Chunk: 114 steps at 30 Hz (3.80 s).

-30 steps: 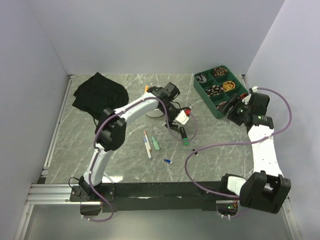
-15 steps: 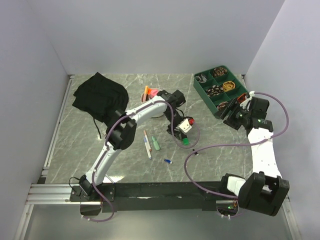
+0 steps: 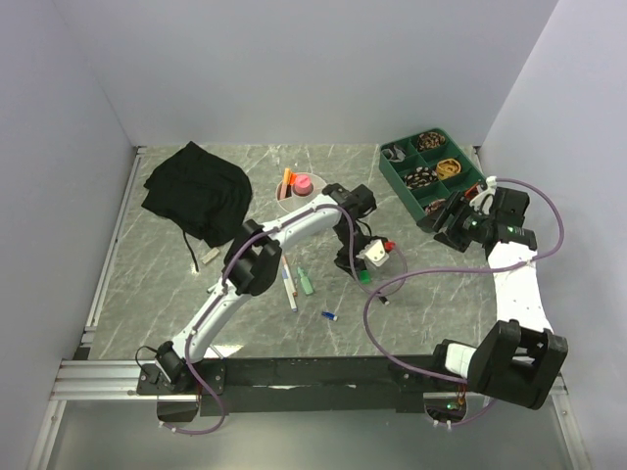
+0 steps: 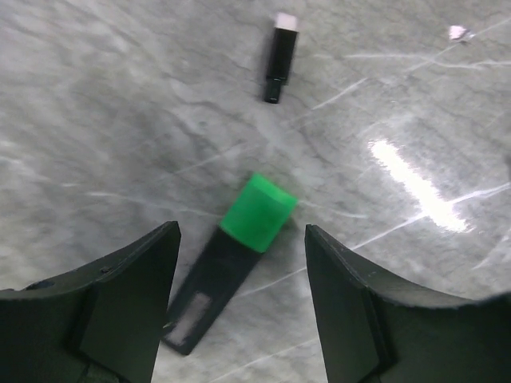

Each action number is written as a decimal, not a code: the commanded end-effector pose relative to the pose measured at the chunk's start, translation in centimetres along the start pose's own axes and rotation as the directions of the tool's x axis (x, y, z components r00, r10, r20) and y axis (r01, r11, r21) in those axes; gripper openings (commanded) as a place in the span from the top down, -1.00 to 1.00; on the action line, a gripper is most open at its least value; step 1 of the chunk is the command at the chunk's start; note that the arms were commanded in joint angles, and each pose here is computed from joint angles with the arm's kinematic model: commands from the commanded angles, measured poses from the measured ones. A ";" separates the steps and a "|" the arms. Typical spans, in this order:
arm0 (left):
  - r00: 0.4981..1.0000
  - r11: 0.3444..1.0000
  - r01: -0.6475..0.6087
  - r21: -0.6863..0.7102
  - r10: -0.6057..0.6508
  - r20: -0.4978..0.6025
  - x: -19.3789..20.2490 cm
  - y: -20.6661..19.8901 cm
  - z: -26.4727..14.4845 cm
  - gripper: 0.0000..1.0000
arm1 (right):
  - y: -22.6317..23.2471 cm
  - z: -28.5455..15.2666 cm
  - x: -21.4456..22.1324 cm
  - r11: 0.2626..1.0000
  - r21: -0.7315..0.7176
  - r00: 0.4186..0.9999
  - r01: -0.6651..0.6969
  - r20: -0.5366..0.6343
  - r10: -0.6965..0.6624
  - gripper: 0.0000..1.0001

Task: Sort the stationery into containers
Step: Pick up the pen from the center of the board, then place the pen in the storage box.

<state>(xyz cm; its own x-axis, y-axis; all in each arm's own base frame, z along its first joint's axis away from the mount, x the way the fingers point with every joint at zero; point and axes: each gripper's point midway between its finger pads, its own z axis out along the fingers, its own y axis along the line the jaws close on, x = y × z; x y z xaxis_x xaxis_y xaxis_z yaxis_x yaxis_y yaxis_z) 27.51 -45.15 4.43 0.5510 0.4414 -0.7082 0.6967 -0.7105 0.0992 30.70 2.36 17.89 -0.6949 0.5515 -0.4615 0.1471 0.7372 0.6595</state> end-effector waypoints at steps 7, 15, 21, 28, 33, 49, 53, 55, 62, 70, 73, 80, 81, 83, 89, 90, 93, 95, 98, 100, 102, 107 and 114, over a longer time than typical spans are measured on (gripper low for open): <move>0.981 0.973 0.184 0.137 -0.173 -0.088 1.2 -4.2 1.9 -0.25 | 0.3 0.0 -0.1 0.998 -0.061 1.000 0.004 -0.023 -0.006 -0.52; 0.962 0.964 0.253 0.078 -0.242 -0.131 2.4 -3.5 2.9 0.12 | 0.1 0.2 -0.2 0.998 -0.064 1.000 -0.006 -0.030 0.004 -0.51; 0.945 0.958 0.286 0.024 -0.277 -0.175 3.2 -2.8 2.7 0.00 | 0.0 0.3 -0.2 0.997 -0.069 0.999 -0.019 -0.031 0.017 -0.51; 0.938 0.959 0.283 -0.015 -0.280 -0.205 3.9 -2.4 1.4 -0.29 | 0.2 0.4 -0.2 0.996 -0.075 0.999 -0.044 -0.033 0.041 -0.50; 0.917 0.954 0.289 -0.080 -0.300 -0.263 5.9 -1.8 0.9 -0.19 | 0.2 0.5 -0.2 0.995 -0.081 0.998 -0.056 -0.026 0.054 -0.50; 0.864 0.941 0.335 -0.041 -0.324 -0.385 9.2 -5.2 1.4 -0.04 | 0.1 1.1 -0.5 0.993 -0.091 0.997 -0.074 -0.034 0.071 -0.49; 0.852 0.938 0.341 -0.061 -0.336 -0.401 9.8 -5.3 2.0 0.33 | 0.0 1.1 -0.5 0.994 -0.090 0.997 -0.070 -0.034 0.067 -0.48; 0.850 0.932 0.358 -0.058 -0.352 -0.392 9.6 -5.5 2.1 0.53 | -0.1 1.1 -0.5 0.994 -0.084 0.997 -0.068 -0.036 0.065 -0.48; 0.880 0.904 0.414 -0.110 -0.428 -0.204 2.9 -3.0 -0.3 0.98 | 0.3 0.2 -1.1 0.998 -0.059 0.999 -0.019 -0.031 0.017 -0.47; 0.943 0.881 0.331 -0.339 -0.305 0.131 -6.6 4.4 -11.6 0.98 | 0.9 -1.0 -2.8 0.998 -0.020 0.998 0.055 0.001 -0.055 -0.45; 0.916 0.855 0.370 -0.362 -0.271 0.297 -8.3 4.0 -16.0 0.98 | 0.9 -1.2 -2.8 0.997 -0.008 0.997 0.074 -0.008 -0.074 -0.45; 0.798 0.648 0.410 -0.642 0.085 0.596 -10.4 5.5 -29.4 0.98 | 1.0 -0.5 -3.5 0.995 0.014 0.995 0.099 0.016 -0.099 -0.44; 0.799 0.617 0.394 -0.681 0.135 0.586 -10.4 6.1 -31.6 0.98 | 1.0 -0.4 -3.8 0.994 0.020 0.994 0.110 0.026 -0.110 -0.43; 0.772 0.593 0.453 -0.665 0.112 0.626 -8.7 7.0 -32.7 0.98 | 1.1 0.0 -3.7 0.991 0.027 0.992 0.127 0.019 -0.128 -0.43; 0.626 0.458 0.655 -0.600 0.116 0.771 -3.3 8.1 -38.1 0.98 | 1.5 0.2 -4.4 0.977 0.067 0.978 0.204 0.019 -0.206 -0.43; 0.608 0.432 0.681 -0.591 0.115 0.786 -2.0 7.9 -38.9 0.98 | 1.6 0.1 -4.6 0.973 0.074 0.975 0.220 0.019 -0.222 -0.43; 0.560 0.388 0.734 -0.557 0.117 0.820 0.5 7.7 -39.7 0.98 | 1.4 -0.1 -5.0 0.964 0.099 0.969 0.245 0.020 -0.248 -0.43; 0.548 0.382 0.745 -0.547 0.118 0.828 1.4 7.5 -39.5 0.98 | 1.1 0.0 -5.0 0.958 0.116 0.964 0.263 0.015 -0.267 -0.45; 0.541 0.368 0.758 -0.539 0.108 0.834 2.4 7.0 -39.1 0.98 | 1.0 0.1 -5.0 0.948 0.133 0.956 0.288 0.010 -0.292 -0.45; 0.535 0.363 0.768 -0.528 0.089 0.840 3.3 6.6 -38.4 0.98 | 1.0 0.1 -4.8 0.940 0.139 0.950 0.311 -0.004 -0.313 -0.46; 0.518 0.358 0.784 -0.507 0.072 0.852 4.2 6.2 -37.6 0.98 | 1.1 0.1 -4.8 0.933 0.146 0.944 0.329 -0.013 -0.331 -0.46; 0.487 0.335 0.813 -0.476 0.055 0.871 6.0 5.6 -36.3 0.98 | 1.4 0.7 -4.8 0.923 0.140 0.933 0.359 -0.033 -0.358 -0.47; 0.467 0.311 0.837 -0.450 0.023 0.884 8.1 4.9 -34.4 0.98 | 2.5 1.8 -4.8 0.912 0.116 0.919 0.394 -0.054 -0.390 -0.47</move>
<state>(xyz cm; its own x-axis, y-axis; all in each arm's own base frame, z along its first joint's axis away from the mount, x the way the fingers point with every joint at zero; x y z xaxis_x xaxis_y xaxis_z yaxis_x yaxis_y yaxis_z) 51.13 -26.51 22.75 -0.1839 -0.2713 -0.9448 0.8767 0.3894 -0.2825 34.62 1.75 19.13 -0.7586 0.2445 -0.6040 -0.0056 0.9245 0.3812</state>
